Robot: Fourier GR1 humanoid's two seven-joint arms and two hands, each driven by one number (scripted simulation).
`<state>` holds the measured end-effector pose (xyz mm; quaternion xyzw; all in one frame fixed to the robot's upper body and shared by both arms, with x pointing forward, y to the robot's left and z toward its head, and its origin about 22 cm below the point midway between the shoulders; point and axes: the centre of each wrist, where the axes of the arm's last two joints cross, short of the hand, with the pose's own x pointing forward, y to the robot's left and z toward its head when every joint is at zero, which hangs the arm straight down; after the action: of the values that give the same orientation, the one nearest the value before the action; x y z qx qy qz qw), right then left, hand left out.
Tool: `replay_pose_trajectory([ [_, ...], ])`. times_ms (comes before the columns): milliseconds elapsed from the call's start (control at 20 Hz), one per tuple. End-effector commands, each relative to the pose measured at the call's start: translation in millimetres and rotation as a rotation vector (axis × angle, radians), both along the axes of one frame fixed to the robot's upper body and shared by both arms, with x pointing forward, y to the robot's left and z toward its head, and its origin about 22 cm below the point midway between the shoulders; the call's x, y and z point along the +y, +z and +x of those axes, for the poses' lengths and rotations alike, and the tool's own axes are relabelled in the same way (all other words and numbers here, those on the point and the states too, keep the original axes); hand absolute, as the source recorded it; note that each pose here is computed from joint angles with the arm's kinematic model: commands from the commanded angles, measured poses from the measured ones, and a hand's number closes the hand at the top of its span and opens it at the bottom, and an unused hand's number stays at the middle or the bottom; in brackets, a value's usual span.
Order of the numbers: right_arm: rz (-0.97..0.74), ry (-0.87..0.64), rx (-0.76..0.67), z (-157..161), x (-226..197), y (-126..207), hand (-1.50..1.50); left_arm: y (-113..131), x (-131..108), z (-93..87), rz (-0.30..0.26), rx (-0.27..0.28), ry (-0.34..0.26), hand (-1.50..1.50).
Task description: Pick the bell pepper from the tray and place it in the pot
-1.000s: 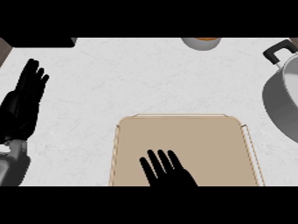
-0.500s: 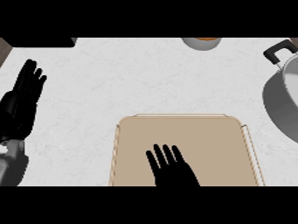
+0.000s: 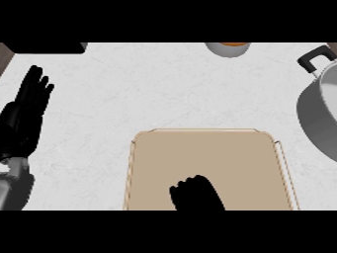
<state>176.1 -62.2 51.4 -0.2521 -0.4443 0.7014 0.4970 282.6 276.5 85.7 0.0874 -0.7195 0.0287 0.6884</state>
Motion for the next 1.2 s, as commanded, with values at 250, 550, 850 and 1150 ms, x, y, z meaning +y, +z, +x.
replay_pose_trajectory([
  [250,-0.029,0.053,-0.009,2.4,6.8,-6.7,1.5,9.3,-11.9,5.2,-0.022,0.008,-0.003,0.0],
  [550,0.255,0.254,0.162,-82.8,-90.8,-6.0,1.5,-6.6,2.3,-2.7,-0.009,-0.004,0.057,0.0],
  [850,0.296,0.249,0.07,-111.1,-159.1,12.6,1.5,-7.8,31.5,-8.6,-0.001,0.002,0.03,0.0],
  [1150,0.585,0.073,-0.194,-105.3,-169.4,51.7,1.5,0.8,21.7,-10.3,-0.002,0.006,0.048,0.0],
])
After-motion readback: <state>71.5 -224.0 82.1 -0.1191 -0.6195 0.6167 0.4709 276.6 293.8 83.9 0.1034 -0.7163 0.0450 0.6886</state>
